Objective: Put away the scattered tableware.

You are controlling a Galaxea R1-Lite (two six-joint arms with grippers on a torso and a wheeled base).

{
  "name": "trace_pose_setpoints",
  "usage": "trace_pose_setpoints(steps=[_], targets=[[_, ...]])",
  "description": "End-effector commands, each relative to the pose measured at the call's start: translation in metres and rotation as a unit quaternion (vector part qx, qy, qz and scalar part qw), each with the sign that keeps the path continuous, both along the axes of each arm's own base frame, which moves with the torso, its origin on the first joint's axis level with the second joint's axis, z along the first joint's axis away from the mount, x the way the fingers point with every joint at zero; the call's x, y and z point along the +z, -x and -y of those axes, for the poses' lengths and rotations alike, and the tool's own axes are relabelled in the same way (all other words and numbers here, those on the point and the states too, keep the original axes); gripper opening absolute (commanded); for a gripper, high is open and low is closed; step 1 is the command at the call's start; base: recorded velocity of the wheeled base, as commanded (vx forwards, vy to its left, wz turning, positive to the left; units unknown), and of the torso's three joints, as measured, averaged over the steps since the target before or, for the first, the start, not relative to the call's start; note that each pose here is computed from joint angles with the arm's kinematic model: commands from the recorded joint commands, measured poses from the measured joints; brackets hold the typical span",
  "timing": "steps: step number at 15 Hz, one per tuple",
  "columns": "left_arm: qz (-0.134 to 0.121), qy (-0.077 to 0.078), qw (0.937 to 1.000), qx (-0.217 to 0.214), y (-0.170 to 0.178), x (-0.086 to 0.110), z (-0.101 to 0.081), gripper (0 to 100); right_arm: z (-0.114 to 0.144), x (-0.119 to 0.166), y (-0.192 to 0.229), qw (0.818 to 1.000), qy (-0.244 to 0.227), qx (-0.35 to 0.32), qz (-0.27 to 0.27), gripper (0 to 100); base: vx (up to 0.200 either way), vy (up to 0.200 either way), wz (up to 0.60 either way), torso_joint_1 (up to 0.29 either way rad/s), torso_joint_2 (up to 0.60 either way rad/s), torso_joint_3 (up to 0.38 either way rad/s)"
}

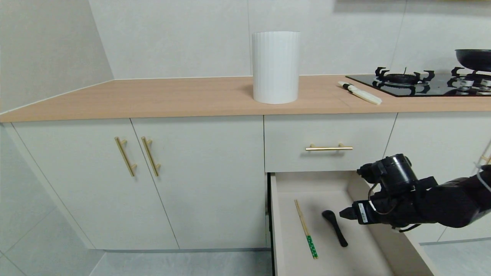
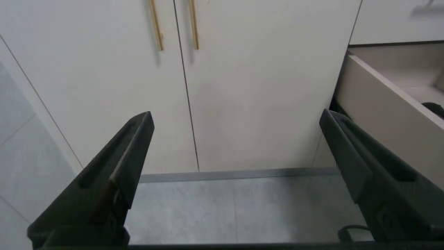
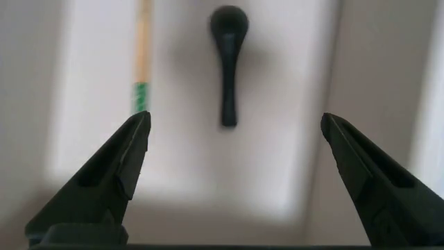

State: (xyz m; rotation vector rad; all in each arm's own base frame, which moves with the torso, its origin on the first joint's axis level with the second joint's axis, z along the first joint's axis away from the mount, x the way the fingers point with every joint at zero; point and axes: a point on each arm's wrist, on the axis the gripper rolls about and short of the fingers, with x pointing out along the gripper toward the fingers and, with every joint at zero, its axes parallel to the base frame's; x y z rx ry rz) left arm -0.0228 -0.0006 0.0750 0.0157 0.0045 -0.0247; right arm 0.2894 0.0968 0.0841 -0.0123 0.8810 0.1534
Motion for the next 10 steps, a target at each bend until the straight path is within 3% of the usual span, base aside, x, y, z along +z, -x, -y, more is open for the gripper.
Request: trace_pose_setpoints(steps=[1, 5, 9, 10], targets=[[0.0, 0.0, 1.0, 0.0, 0.0, 0.0, 0.0, 100, -0.001, 0.03, 0.033, 0.999, -0.015, 0.02, 0.038, 100, 0.0, 0.0, 0.0, 0.0, 0.0, 0.0], [0.0, 0.0, 1.0, 0.0, 0.0, 0.0, 0.0, 100, -0.003, 0.063, 0.067, 0.994, -0.032, 0.05, 0.089, 100, 0.0, 0.0, 0.0, 0.0, 0.0, 0.0], [0.0, -0.001, 1.0, 0.0, 0.0, 0.0, 0.0, 100, 0.0, 0.066, 0.073, 0.995, -0.027, 0.05, 0.081, 100, 0.0, 0.0, 0.0, 0.0, 0.0, 0.0], [0.0, -0.001, 1.0, 0.0, 0.0, 0.0, 0.0, 100, 0.0, 0.066, 0.074, 0.995, -0.027, 0.051, 0.08, 100, -0.2, 0.0, 0.0, 0.007, 0.01, -0.002]])
